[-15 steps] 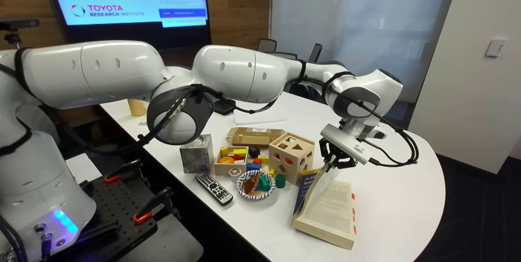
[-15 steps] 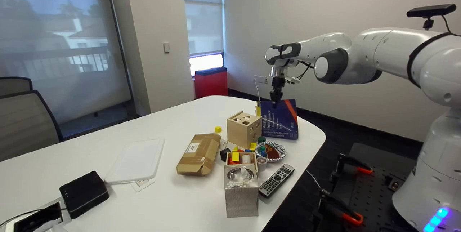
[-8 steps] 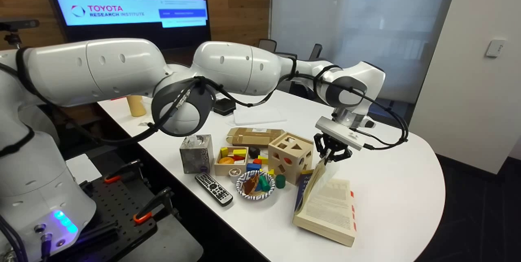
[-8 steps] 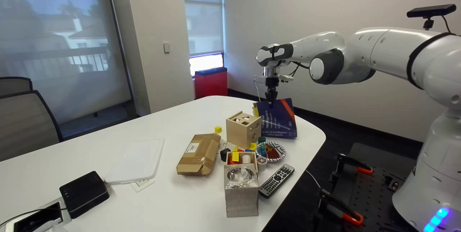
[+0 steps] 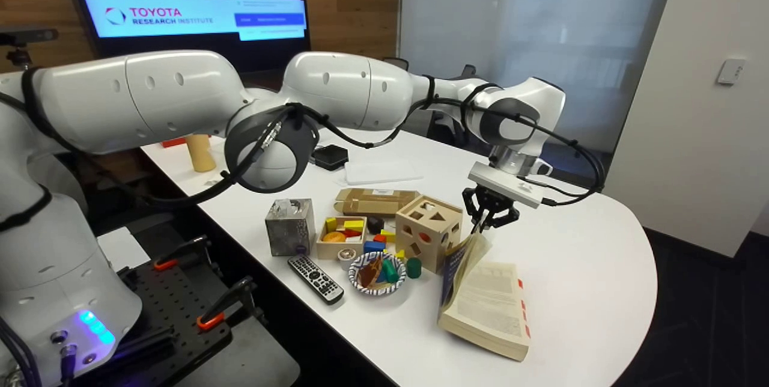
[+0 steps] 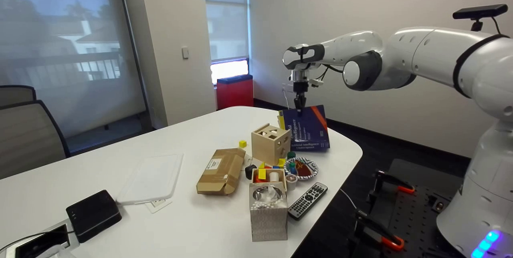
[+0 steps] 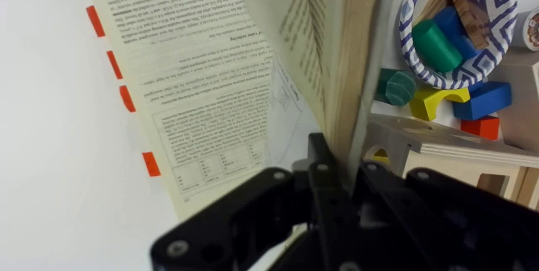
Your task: Open the book
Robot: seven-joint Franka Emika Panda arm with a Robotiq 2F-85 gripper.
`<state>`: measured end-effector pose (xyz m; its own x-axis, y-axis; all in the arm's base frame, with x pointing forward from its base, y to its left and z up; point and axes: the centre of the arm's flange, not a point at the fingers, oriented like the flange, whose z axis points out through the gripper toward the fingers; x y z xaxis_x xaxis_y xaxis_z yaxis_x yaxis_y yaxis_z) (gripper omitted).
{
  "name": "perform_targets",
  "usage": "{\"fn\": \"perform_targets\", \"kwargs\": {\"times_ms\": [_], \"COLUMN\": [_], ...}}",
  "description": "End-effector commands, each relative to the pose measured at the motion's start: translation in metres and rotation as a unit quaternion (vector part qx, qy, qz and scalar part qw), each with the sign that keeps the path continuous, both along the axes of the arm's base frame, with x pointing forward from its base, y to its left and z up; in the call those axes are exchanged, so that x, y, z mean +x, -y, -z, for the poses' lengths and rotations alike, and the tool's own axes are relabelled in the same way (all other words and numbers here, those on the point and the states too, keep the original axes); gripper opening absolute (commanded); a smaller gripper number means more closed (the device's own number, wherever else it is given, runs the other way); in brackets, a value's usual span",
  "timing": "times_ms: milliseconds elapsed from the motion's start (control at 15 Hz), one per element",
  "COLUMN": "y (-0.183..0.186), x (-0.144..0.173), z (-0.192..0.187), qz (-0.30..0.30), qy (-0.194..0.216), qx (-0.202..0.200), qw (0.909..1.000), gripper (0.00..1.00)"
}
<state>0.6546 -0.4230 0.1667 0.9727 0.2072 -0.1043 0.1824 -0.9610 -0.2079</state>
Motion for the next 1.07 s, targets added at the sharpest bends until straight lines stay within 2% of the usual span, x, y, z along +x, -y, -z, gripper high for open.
{"fn": "perform_targets", "kwargs": {"times_ms": [0,467,1000], "y": [-0.042,-0.047,-0.051], "x": [-0.056,-0.058,-0.065], "z": [-0.026,-0.019,-0.011], "qz": [-0.017,-0.055,-0.050], "qy": [0.006,-0.031,-0.053], "qx": [-0.039,-0.003,0.017], "qw": [0.9991,0.9980,0.9972], "gripper": [0.02,0.02,0.02]}}
